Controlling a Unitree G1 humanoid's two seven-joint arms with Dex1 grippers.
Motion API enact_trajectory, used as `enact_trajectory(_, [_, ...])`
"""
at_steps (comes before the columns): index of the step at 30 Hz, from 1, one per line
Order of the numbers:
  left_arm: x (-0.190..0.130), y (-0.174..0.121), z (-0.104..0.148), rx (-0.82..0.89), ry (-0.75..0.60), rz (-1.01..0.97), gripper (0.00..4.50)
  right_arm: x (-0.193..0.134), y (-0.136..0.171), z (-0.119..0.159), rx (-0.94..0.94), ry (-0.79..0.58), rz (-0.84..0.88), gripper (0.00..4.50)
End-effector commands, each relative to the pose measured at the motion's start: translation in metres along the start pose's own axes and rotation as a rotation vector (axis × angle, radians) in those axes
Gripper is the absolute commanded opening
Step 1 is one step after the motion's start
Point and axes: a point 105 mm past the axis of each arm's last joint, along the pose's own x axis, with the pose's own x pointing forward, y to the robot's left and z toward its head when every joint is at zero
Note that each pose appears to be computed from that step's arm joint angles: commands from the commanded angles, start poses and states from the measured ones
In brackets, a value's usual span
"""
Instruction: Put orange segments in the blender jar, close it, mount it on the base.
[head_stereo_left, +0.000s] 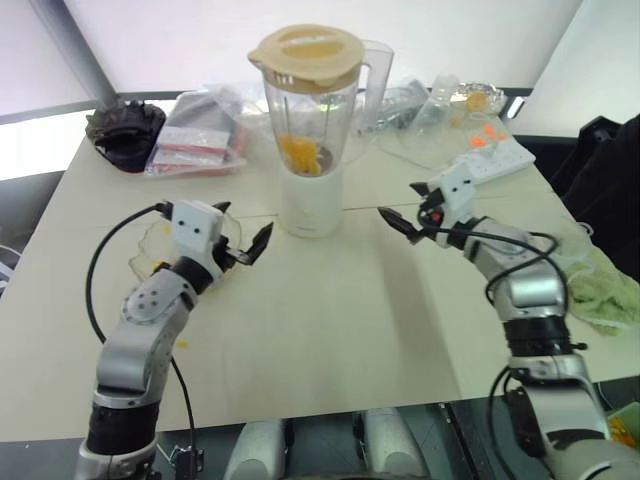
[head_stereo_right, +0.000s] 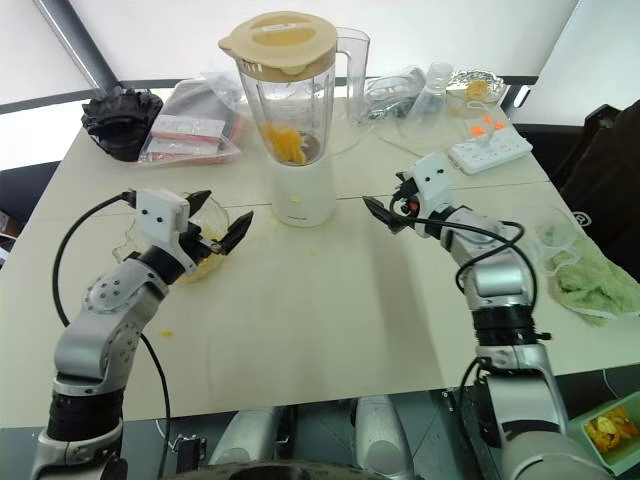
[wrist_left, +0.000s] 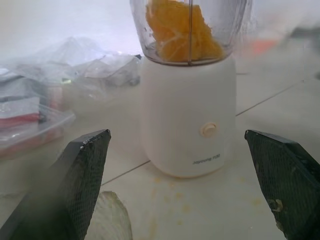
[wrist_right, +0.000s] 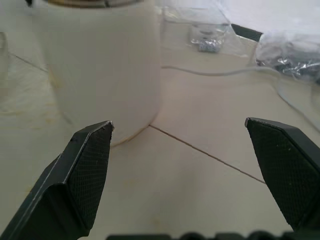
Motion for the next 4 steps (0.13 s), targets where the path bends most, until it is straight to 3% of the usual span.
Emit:
enact_trajectory(1, [-0.012, 0.012, 0.025, 0.007, -0.060, -0.011, 4.50, -0.033, 0.009, 0.047, -0.032, -0.101, 0.132, 4.42])
enact_trajectory(4, [-0.023, 0.014, 0.033, -0.012, -0.056, -0.040, 4.50, -0.050, 0.013, 0.064, -0.031, -0.116, 0.193, 4.42])
